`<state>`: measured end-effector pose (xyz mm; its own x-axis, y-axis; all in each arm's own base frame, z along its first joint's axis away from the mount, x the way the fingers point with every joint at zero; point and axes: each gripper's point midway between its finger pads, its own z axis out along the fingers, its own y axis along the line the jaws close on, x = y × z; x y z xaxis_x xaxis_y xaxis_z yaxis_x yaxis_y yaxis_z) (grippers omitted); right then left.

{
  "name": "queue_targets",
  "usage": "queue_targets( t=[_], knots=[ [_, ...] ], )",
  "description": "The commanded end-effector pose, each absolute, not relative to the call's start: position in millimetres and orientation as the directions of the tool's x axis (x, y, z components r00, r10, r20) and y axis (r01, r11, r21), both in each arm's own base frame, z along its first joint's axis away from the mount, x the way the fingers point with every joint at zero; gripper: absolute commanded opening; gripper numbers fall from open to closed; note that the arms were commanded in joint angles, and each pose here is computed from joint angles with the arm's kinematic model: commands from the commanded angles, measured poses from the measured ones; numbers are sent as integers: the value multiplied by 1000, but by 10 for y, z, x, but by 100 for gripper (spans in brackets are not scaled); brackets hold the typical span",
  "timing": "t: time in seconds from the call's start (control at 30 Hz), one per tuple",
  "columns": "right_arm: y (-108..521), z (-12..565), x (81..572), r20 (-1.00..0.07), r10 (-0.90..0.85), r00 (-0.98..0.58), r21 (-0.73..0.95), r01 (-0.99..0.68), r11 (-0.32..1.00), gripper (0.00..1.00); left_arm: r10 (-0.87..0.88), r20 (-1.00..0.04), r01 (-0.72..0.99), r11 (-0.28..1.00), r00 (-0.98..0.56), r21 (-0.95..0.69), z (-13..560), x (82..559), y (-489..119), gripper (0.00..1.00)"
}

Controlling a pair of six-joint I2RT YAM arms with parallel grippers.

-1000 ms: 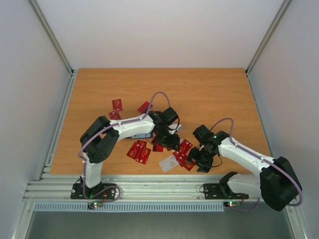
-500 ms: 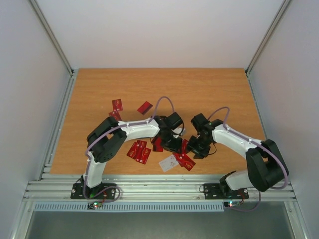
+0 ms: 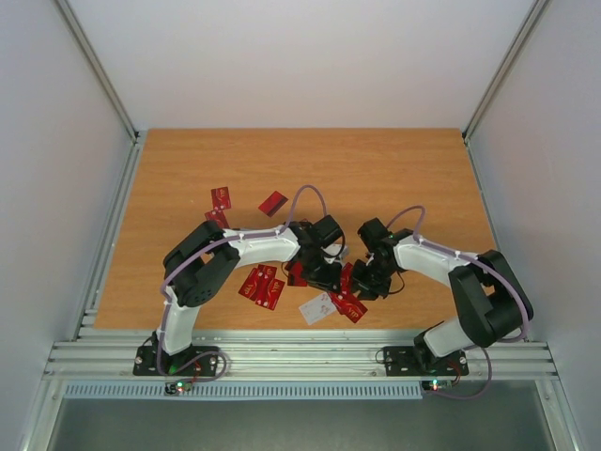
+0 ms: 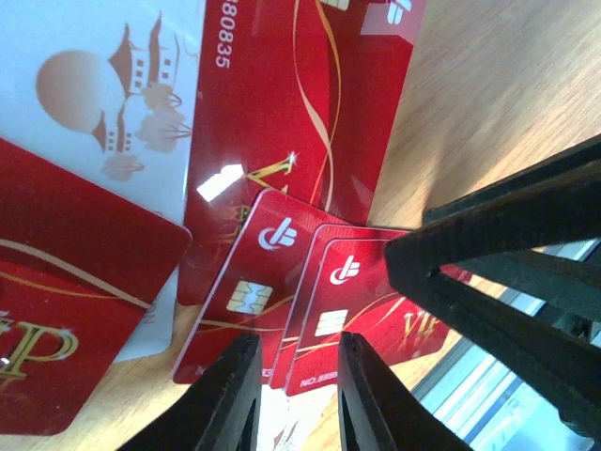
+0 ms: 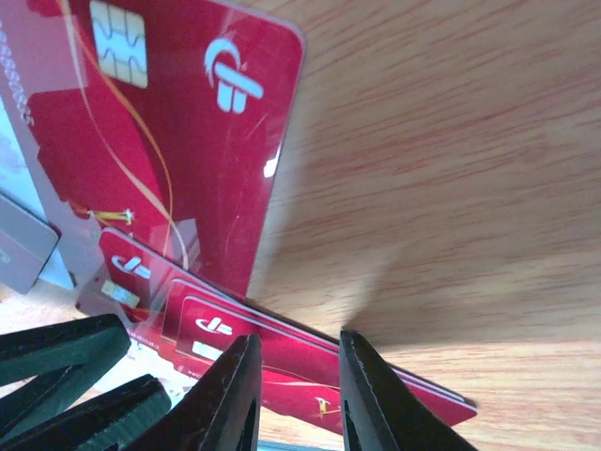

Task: Put the credit cards into the card holder

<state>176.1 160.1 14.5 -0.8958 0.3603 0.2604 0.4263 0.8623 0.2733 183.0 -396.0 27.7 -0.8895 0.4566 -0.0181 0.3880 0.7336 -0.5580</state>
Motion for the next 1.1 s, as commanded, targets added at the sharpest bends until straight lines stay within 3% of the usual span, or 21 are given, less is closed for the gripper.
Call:
queue_targets(
  t=[0.0, 0.4, 0.63, 1.07],
  knots=[
    [1584, 16, 1638, 274, 342, -899, 286, 416, 863, 25, 483, -52, 416, 687, -874, -596, 354, 1796, -4045, 25],
    [1809, 111, 1330, 349, 307, -885, 341, 425, 839, 25, 520, -15, 406, 649, -854, -644, 242, 1635, -4055, 24],
    [1815, 317, 1340, 325, 311, -893, 354, 420, 836, 27, 549, -7, 418, 629, -836, -656, 217, 1504, -3998, 24],
    [1695, 343, 1044, 400, 268, -876, 304, 403, 863, 49, 578, 14, 425, 617, -816, -662, 168, 1367, -3882, 24]
  ],
)
